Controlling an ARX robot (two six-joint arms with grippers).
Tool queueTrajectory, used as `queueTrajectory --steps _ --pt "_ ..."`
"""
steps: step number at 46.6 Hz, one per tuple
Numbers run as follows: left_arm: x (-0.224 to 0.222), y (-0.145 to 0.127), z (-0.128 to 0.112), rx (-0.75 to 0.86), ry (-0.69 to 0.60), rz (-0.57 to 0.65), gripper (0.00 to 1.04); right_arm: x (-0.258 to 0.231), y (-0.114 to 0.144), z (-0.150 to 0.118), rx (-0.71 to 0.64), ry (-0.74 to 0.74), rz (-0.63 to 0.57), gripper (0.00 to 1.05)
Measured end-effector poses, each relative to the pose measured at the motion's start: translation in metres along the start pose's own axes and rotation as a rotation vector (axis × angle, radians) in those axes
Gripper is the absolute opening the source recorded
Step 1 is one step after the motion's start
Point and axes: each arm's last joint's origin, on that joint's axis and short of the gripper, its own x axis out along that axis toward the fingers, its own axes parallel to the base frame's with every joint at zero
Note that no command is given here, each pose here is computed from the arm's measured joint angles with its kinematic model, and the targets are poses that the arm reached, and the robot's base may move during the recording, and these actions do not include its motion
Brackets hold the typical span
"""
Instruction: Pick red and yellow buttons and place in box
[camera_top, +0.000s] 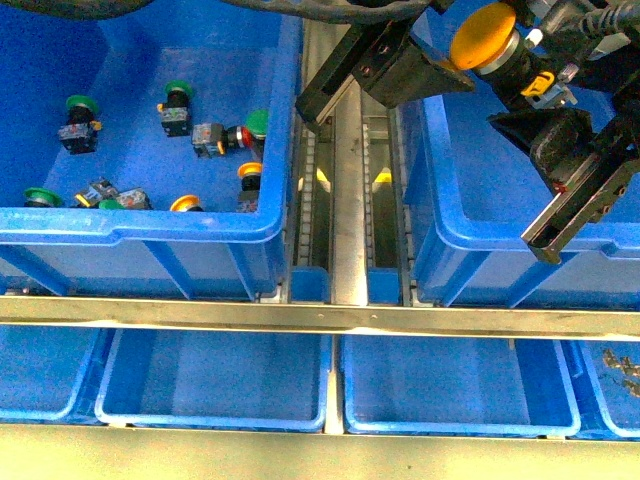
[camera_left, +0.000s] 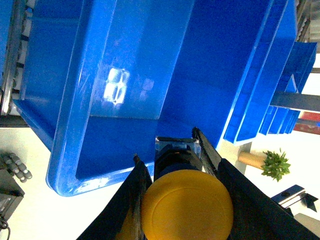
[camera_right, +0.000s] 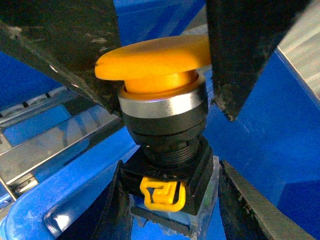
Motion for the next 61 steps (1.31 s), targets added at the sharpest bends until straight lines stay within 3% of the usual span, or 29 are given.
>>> queueTrajectory --steps 3,13,17,37,52,61 --pt "0.000 0.000 -0.001 0.015 -0.010 0.004 0.42 0.000 0.000 0.000 0.001 -0.001 0.002 0.39" --pt "-0.005 0.003 0.009 0.075 -0.082 0.032 0.86 -0.004 -0.001 -0.009 0.010 0.032 0.002 0.38" --pt "-0.010 0.009 0.015 0.065 -0.122 0.057 0.99 -0.006 0.000 -0.013 0.013 0.042 0.005 0.38" --pt "-0.037 0.027 0.024 0.053 -0.177 0.105 0.97 -0.008 -0.002 -0.019 0.008 0.065 0.002 0.38" --pt "-0.084 0.034 0.028 0.142 -0.274 0.158 0.97 -0.015 -0.009 -0.034 0.004 0.121 0.001 0.37" --pt "-0.113 0.059 0.012 0.206 -0.293 0.245 0.97 -0.020 -0.018 -0.045 0.013 0.154 -0.020 0.37"
